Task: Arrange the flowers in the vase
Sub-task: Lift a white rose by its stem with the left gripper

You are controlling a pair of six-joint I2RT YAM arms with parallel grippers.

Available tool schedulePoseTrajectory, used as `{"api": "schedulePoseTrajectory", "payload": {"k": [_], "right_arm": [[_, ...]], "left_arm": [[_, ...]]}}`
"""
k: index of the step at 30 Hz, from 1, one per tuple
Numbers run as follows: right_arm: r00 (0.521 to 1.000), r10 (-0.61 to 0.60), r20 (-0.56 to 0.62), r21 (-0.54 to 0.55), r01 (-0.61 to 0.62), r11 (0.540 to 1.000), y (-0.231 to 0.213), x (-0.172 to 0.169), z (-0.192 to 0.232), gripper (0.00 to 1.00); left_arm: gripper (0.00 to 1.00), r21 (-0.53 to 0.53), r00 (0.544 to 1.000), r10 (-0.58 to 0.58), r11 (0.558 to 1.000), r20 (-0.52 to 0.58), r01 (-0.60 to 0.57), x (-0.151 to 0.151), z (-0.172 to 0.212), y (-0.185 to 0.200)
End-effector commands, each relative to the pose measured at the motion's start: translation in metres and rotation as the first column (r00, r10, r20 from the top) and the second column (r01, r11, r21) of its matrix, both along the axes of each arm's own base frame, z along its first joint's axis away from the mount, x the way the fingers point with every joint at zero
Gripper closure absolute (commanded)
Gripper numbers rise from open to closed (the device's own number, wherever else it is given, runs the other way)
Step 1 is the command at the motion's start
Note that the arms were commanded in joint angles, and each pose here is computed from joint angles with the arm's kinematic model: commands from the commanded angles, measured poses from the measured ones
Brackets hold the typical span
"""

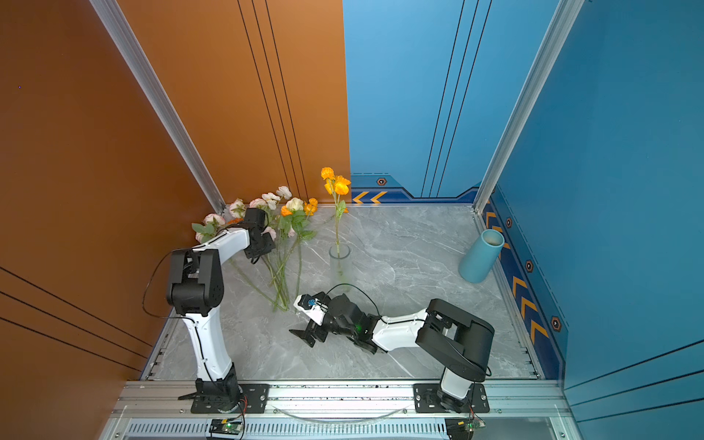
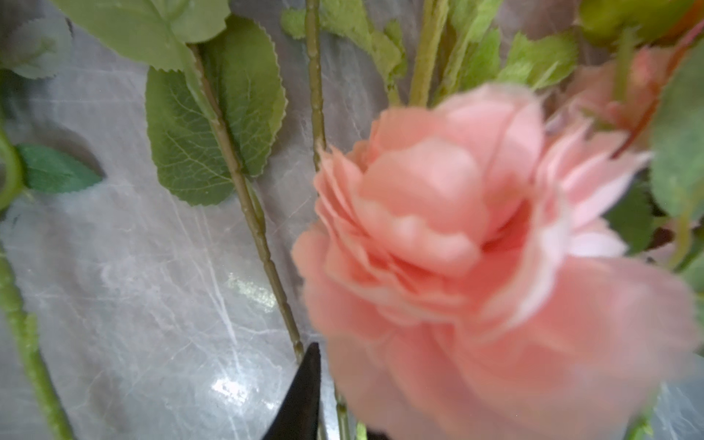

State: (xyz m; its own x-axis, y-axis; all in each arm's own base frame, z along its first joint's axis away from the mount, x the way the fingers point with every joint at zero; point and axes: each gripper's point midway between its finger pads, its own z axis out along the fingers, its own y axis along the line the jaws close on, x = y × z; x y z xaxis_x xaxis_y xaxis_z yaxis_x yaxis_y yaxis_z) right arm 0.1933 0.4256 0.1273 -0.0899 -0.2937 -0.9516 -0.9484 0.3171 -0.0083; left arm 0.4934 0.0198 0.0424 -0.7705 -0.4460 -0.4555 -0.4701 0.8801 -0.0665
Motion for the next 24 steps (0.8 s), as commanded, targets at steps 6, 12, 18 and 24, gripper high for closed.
{"api": "schedulePoseTrajectory", "payload": {"k": [6, 12, 18, 24], "right_arm": [[1.0, 0.012, 0.024, 0.0, -0.012, 1.0, 0.0, -0.001, 0.0, 0.0], [1.0, 0.015, 0.025, -0.003, -0.015, 1.0, -0.001, -0.001, -0.001, 0.0], [1.0, 0.016, 0.024, -0.007, -0.016, 1.0, 0.0, -0.001, 0.0, 0.0], [0.999, 0.012, 0.031, -0.01, -0.012, 1.0, -0.004, 0.0, 0.004, 0.0]], "left_arm": [[0.79, 0.027, 1.0, 0.014, 1.0, -0.022, -0.014, -0.001, -0.007, 0.004], [0.92, 0.021, 1.0, 0.013, 1.0, -0.024, -0.012, -0.001, -0.008, 0.003], [0.99, 0.03, 1.0, 0.009, 1.0, 0.017, -0.009, -0.008, 0.018, 0.005], [1.0, 0.084, 0.997, 0.009, 0.996, 0.078, -0.015, -0.031, 0.058, 0.013]]}}
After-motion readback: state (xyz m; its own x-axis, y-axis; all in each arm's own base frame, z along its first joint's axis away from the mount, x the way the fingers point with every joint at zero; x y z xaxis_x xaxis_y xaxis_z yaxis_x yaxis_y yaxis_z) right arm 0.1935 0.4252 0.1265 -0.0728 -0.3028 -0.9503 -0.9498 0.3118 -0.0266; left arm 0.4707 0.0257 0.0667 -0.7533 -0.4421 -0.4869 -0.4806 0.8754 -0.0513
